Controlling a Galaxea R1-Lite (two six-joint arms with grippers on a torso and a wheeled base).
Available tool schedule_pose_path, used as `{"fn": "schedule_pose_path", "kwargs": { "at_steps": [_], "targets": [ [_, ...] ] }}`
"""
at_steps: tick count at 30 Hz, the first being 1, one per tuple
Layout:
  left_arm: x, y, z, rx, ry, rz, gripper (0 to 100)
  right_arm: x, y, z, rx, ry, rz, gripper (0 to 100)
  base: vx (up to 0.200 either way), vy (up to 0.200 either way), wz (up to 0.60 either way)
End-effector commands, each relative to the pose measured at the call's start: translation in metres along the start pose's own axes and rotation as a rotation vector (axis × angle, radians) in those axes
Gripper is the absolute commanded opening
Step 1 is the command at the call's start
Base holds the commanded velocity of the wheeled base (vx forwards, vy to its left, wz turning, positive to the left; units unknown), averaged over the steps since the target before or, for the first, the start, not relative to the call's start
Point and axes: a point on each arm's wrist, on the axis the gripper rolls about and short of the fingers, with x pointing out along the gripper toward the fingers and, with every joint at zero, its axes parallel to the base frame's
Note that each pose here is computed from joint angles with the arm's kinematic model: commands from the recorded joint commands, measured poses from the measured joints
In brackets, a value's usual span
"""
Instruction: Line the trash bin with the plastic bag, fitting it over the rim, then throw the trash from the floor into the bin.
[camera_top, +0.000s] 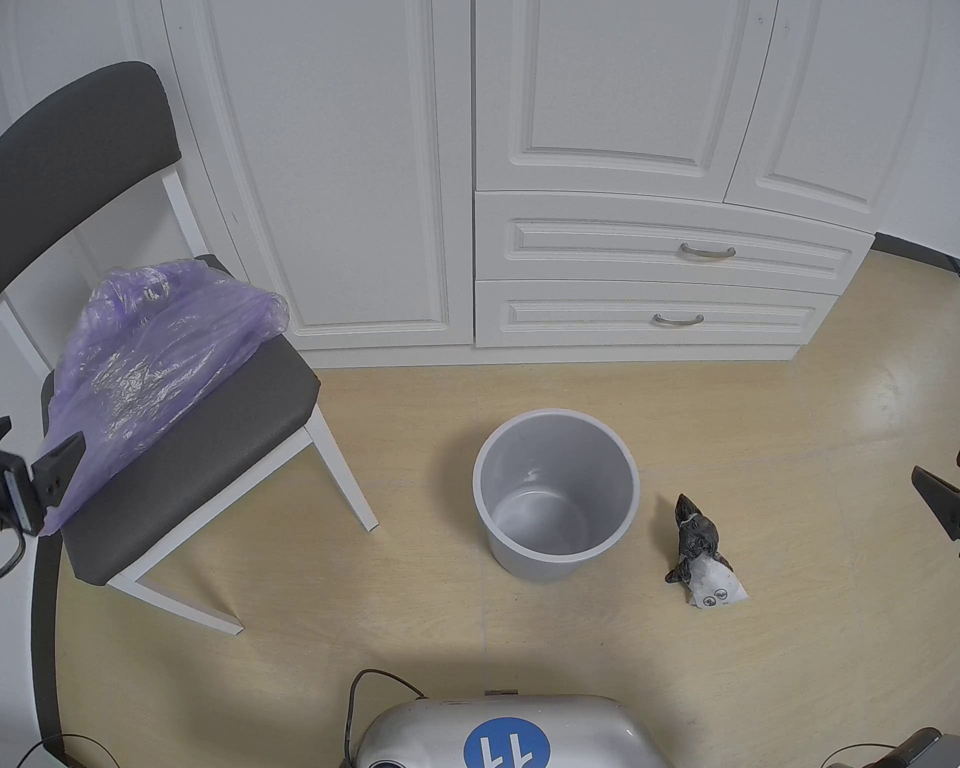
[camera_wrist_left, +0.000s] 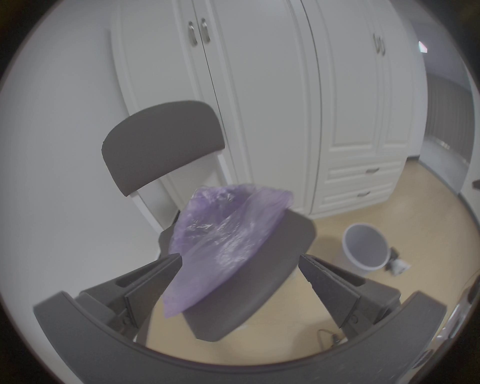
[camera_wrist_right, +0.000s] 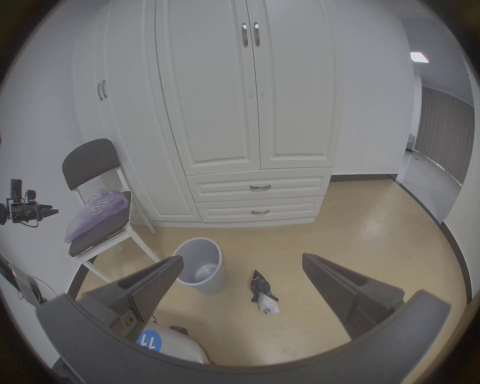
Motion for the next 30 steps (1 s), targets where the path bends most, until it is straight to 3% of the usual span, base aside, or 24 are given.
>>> {"fn": "schedule_pose_path", "kwargs": {
  "at_steps": [1, 4, 8, 14, 20, 30],
  "targets": [
    [0.071, 0.008, 0.001, 0.111, 0.207, 0.141, 100, 0.03, -0.003, -0.007, 0.024, 0.108, -0.002, 100, 0.0, 0.0, 0.0],
    [0.084, 0.018, -0.004, 0.151, 0.268, 0.193, 100, 0.036, -0.004, -0.008, 0.027, 0.115, -0.008, 100, 0.0, 0.0, 0.0],
    [0.079, 0.047, -0.019, 0.225, 0.361, 0.275, 100, 0.045, -0.006, -0.011, 0.03, 0.129, -0.013, 100, 0.0, 0.0, 0.0],
    [0.057, 0.078, -0.049, 0.242, 0.359, 0.12, 100, 0.046, -0.006, -0.013, 0.031, 0.138, -0.013, 100, 0.0, 0.0, 0.0],
    [0.06, 0.1, -0.07, 0.197, 0.423, 0.111, 100, 0.047, -0.006, -0.015, 0.031, 0.149, -0.012, 100, 0.0, 0.0, 0.0],
    [0.064, 0.112, -0.098, 0.18, 0.479, 0.095, 100, 0.053, -0.004, -0.018, 0.051, 0.177, 0.009, 100, 0.0, 0.0, 0.0]
  ]
}}
